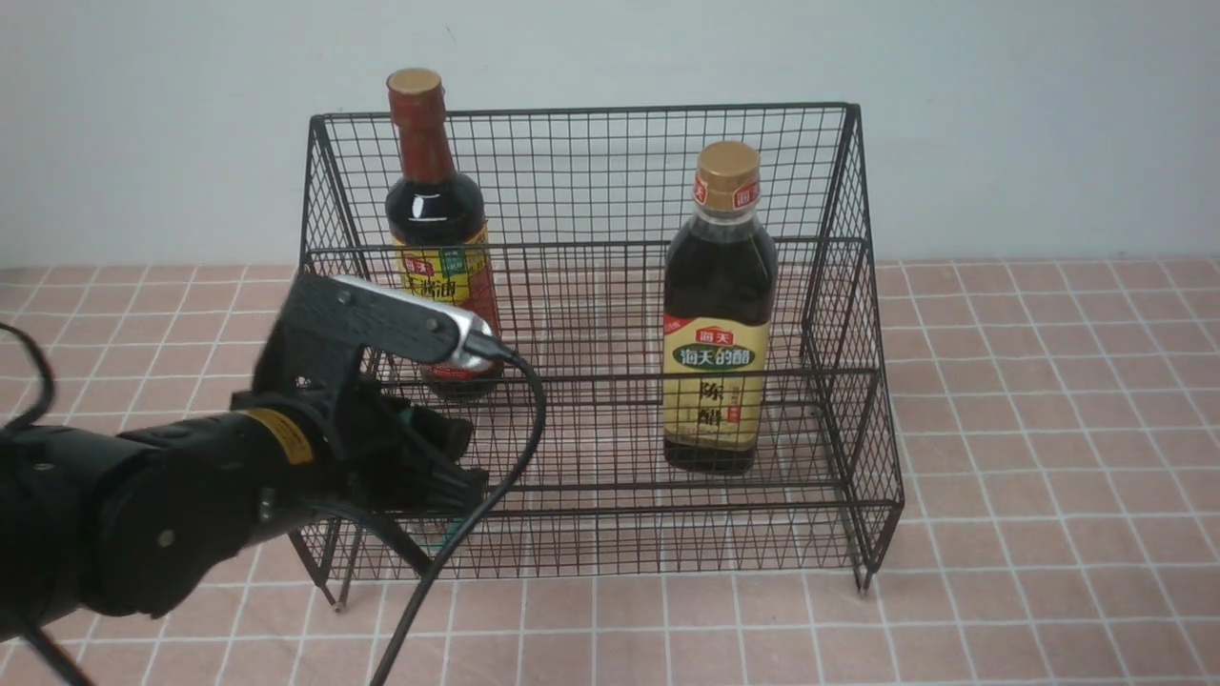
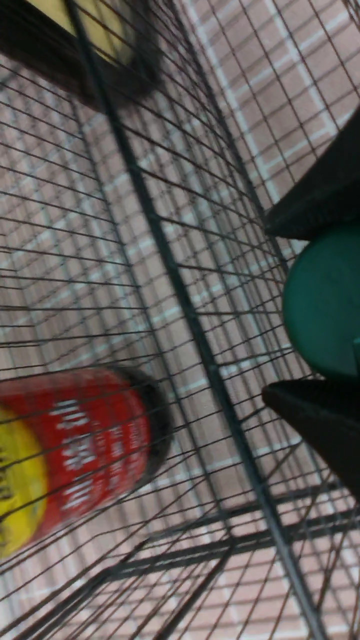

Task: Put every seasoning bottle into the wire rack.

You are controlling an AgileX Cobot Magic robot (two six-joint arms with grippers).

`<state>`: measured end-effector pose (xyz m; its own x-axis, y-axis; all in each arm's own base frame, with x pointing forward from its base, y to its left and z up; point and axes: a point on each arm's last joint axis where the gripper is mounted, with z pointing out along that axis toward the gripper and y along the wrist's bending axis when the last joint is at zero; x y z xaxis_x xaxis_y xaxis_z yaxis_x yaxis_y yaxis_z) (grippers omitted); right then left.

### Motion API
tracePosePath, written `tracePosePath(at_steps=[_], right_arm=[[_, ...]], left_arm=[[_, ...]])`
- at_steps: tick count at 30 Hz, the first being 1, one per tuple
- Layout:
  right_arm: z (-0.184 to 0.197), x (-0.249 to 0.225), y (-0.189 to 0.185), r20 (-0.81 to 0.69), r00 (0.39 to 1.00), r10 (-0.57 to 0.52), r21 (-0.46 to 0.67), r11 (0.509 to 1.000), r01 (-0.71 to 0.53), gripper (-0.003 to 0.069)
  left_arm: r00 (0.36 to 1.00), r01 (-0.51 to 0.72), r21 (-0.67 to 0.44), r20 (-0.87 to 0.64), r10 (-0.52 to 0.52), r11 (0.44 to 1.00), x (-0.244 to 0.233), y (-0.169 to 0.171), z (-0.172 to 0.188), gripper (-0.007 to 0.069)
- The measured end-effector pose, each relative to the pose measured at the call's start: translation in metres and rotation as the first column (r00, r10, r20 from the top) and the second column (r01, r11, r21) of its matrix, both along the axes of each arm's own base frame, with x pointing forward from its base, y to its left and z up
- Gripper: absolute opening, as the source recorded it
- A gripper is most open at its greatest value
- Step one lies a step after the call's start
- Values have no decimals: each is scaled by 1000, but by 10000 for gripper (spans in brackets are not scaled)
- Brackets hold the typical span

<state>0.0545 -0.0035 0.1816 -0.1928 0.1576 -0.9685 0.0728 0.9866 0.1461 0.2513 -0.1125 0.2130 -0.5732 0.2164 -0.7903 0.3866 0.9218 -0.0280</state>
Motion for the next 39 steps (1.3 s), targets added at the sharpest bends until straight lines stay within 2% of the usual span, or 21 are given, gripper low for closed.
tracePosePath(at_steps=[6,13,16,20,23,24,26,27,28,29,31,35,39], right_arm=[[0,0,0,0,1000,0,0,1000,0,-15],[0,0,0,0,1000,0,0,1000,0,-15],[0,0,0,0,1000,0,-1,1000,0,-15],[0,0,0,0,1000,0,-1,1000,0,-15],[0,0,0,0,1000,0,-1,1000,0,-15],[0,0,0,0,1000,0,-1,1000,0,-15],[0,0,0,0,1000,0,-1,1000,0,-15],[0,0,0,0,1000,0,-1,1000,0,-15],[0,0,0,0,1000,0,-1,1000,0,-15],[0,0,0,0,1000,0,-1,1000,0,-15],[0,0,0,0,1000,0,-1,1000,0,-15],[0,0,0,0,1000,0,-1,1000,0,-15],[0,0,0,0,1000,0,-1,1000,0,-15]], left_arm=[[1000,-2,-2,7,2,1000,3,-2,-2,346],[1000,5,4,-26,-5,1000,-3,0,2,511],[1000,8,-17,17,-7,1000,-11,4,21,530],[993,12,-67,121,-4,998,-26,10,52,519],[989,10,-119,150,8,993,-48,19,75,433],[990,10,-120,143,7,993,-50,19,76,424],[989,13,-147,151,9,989,-67,26,89,318],[988,21,-158,157,4,987,-80,31,98,218],[986,26,-167,167,2,986,-89,34,103,153],[985,28,-170,172,1,985,-92,36,105,127],[977,44,-188,213,-3,981,-112,44,117,30],[951,71,-229,310,4,971,-141,56,134,-7],[925,90,-226,380,3,970,-156,63,142,-7]])
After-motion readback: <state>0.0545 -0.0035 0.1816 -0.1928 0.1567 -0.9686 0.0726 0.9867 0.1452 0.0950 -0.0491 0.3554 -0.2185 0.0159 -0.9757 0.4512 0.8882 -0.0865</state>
